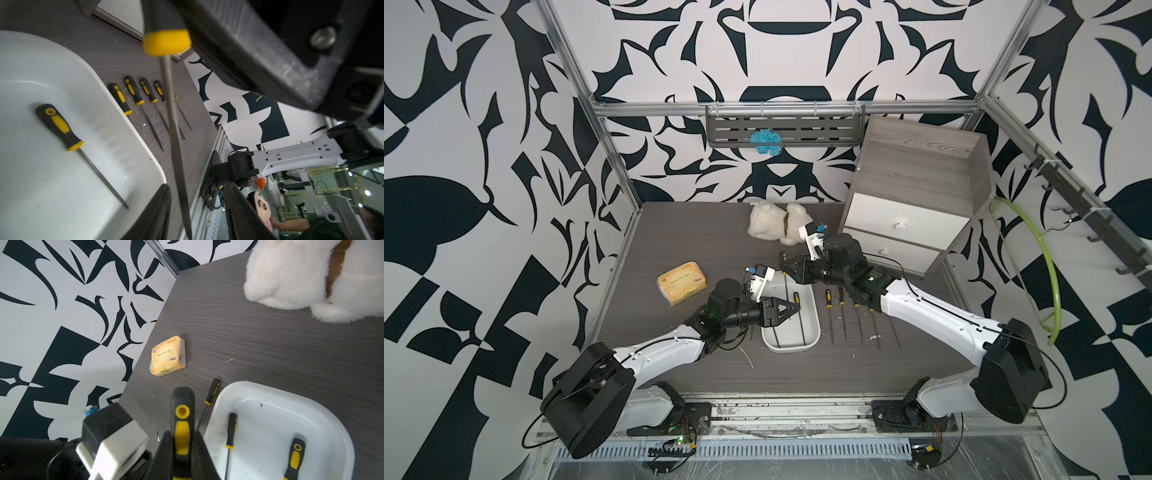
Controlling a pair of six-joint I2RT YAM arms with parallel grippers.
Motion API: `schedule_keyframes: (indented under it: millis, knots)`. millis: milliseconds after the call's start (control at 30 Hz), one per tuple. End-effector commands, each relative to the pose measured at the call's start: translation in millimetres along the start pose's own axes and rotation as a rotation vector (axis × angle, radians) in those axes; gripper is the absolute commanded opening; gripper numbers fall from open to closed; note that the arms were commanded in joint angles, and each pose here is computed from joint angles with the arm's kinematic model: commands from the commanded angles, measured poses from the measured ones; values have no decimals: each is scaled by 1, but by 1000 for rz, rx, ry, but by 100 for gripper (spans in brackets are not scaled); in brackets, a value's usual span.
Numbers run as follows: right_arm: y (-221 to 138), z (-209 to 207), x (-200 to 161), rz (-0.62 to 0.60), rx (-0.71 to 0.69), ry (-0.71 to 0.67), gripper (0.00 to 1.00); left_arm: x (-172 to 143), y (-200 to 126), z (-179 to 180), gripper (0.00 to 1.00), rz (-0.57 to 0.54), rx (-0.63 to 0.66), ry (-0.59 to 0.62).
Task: Take the file tool out of the storage box
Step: Pick up the file tool from the storage box, then place the file tool at the center of the board.
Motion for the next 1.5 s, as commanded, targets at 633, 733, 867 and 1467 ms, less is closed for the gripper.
schedule_keyframes:
  millis: [633,733,867,1467]
  knots:
    - [-14,20,7,-47,90,-42,37,0,-8,7,0,44,159,-12]
    - [-21,21,5,17,49,-114,43,-4,-30,21,0,104,410,-29]
    - [-29,11,2,35,-43,-165,43,-9,-77,41,0,132,776,-27]
    - [-2,-23,-20,173,-160,-166,43,-44,-105,131,0,532,1233,-241]
Point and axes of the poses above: each gripper's point midway between its finger pads, its own y axis out along the fingers, its own z axis along the line the jaws close on, x = y × z, the point moved 4 cm from there along -y, back along the fingers, and after that the axes turned 2 degrees about y, right-handed, at the moved point
